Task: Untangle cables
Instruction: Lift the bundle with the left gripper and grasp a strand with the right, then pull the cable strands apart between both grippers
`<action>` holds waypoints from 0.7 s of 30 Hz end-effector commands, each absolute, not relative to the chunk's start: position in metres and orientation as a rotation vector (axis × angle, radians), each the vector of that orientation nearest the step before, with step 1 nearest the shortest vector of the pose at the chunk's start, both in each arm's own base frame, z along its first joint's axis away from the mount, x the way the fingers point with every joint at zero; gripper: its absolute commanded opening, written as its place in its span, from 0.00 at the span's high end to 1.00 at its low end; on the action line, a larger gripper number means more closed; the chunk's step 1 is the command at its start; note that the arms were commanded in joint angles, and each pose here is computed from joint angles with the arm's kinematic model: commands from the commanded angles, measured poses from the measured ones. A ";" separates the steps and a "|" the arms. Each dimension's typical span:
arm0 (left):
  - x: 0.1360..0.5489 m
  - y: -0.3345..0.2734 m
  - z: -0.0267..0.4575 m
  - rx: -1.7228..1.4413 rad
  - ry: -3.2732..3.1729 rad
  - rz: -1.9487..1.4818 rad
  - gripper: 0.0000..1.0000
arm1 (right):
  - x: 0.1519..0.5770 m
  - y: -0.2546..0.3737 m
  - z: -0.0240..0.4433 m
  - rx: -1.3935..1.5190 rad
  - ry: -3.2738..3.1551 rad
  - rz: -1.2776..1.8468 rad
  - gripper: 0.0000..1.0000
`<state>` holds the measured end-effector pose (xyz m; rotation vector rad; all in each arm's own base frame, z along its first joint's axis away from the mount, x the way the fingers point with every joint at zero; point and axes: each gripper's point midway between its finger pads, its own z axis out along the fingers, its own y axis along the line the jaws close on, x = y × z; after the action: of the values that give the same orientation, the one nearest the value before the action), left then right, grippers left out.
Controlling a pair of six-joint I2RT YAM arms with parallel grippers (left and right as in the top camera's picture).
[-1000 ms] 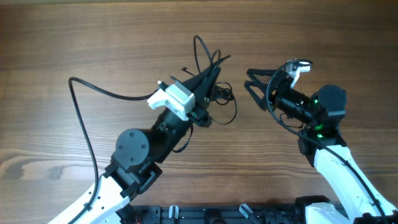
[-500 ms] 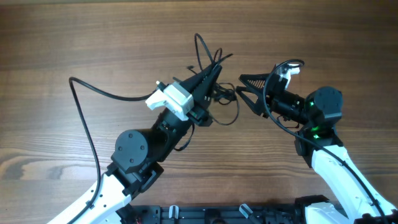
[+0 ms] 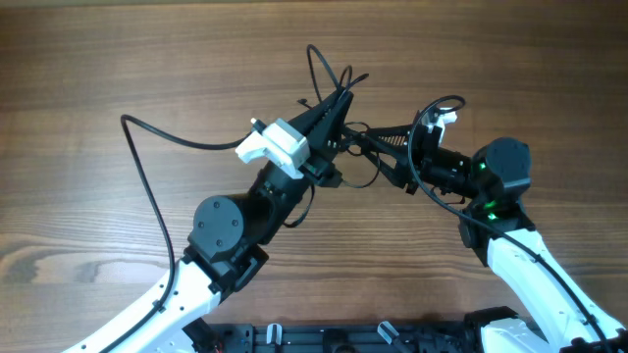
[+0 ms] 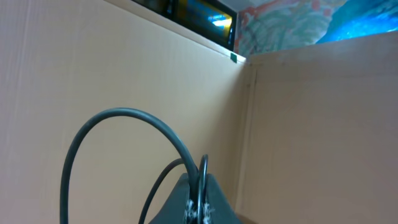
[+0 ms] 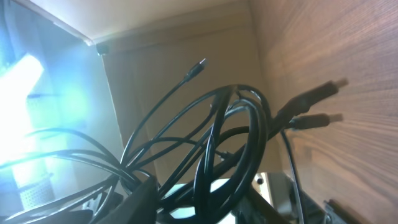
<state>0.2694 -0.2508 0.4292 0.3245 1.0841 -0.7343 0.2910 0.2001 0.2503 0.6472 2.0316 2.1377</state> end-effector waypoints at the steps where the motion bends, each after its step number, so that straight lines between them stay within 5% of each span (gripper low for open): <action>1: 0.264 -0.253 0.437 0.318 1.060 -0.806 0.96 | 0.293 0.202 0.252 0.689 2.031 2.160 0.79; 4: 0.253 -0.265 0.436 0.400 1.039 -0.856 0.96 | 0.294 0.202 0.252 0.684 2.024 2.151 0.96; 21: 0.323 -0.198 0.354 0.020 1.449 -0.375 0.96 | 0.306 0.188 0.253 0.622 1.962 2.052 0.96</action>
<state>0.3060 -0.2384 0.3611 0.2276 1.4004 -0.5642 0.3000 0.1929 0.2498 0.6452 1.9895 2.0836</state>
